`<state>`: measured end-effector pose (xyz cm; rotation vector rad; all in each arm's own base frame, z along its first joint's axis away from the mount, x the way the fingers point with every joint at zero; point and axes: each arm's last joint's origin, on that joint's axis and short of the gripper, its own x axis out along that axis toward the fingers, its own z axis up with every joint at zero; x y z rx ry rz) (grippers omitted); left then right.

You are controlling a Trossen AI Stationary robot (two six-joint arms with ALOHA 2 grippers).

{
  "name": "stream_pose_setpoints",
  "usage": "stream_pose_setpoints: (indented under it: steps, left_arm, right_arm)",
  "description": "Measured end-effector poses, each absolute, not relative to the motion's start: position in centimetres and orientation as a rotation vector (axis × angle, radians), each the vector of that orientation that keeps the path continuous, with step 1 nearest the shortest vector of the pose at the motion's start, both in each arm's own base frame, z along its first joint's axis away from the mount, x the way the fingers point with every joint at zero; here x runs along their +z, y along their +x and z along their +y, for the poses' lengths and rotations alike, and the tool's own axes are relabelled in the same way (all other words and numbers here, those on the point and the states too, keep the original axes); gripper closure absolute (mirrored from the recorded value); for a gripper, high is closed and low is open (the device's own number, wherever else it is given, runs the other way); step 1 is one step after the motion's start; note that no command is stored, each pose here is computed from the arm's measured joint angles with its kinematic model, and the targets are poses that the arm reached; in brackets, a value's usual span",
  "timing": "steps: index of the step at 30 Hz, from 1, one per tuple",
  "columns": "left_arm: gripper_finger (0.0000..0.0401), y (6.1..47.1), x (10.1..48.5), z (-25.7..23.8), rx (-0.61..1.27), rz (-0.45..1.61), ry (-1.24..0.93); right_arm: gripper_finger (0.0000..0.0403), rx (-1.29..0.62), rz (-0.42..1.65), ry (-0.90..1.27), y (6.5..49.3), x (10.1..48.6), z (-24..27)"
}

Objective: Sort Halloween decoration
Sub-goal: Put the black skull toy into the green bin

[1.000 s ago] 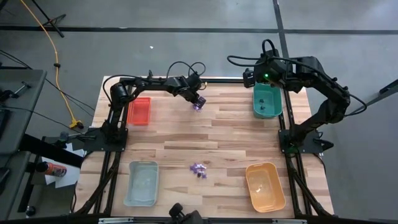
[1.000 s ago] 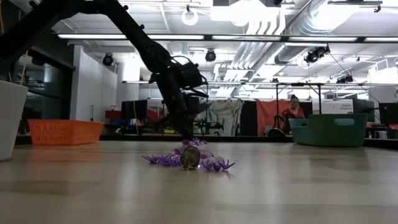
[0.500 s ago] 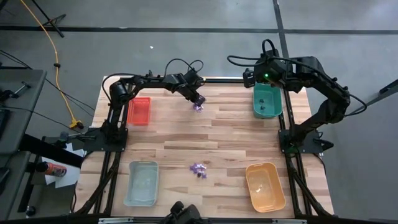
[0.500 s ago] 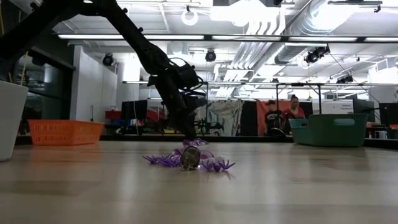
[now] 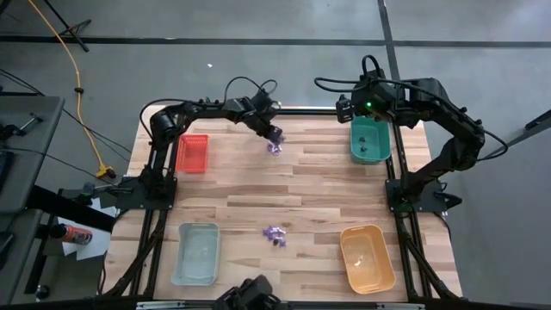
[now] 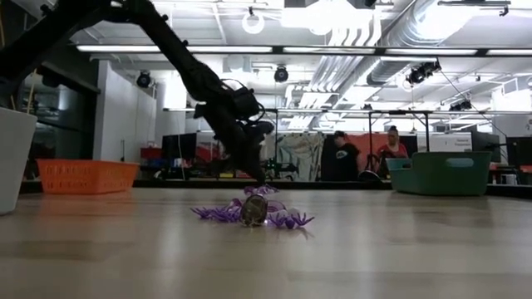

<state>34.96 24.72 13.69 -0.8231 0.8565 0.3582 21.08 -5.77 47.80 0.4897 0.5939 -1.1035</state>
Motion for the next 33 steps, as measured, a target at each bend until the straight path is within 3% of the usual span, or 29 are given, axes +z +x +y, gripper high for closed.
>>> stream_pose_setpoints:
  steps: [7,15,23,33]
  left_arm:
    - [0.0401,34.0,15.0,25.2,0.301,0.834,-0.886]
    - [0.0401,29.6,25.2,24.5,0.358,0.697,-0.719]
    - [0.0401,22.5,34.9,16.0,0.419,0.410,-0.508]
    - [0.0401,13.7,35.7,6.4,0.349,0.100,-0.573]
  right_arm:
    - [0.0403,-1.101,0.596,0.486,21.1,47.8,-5.8]
    - [0.0403,-1.023,0.740,0.403,22.7,46.8,-6.6]
    - [0.0403,-0.807,0.938,0.332,27.8,43.6,-9.4]
    - [0.0403,-0.752,0.843,0.416,35.2,38.7,-14.2]
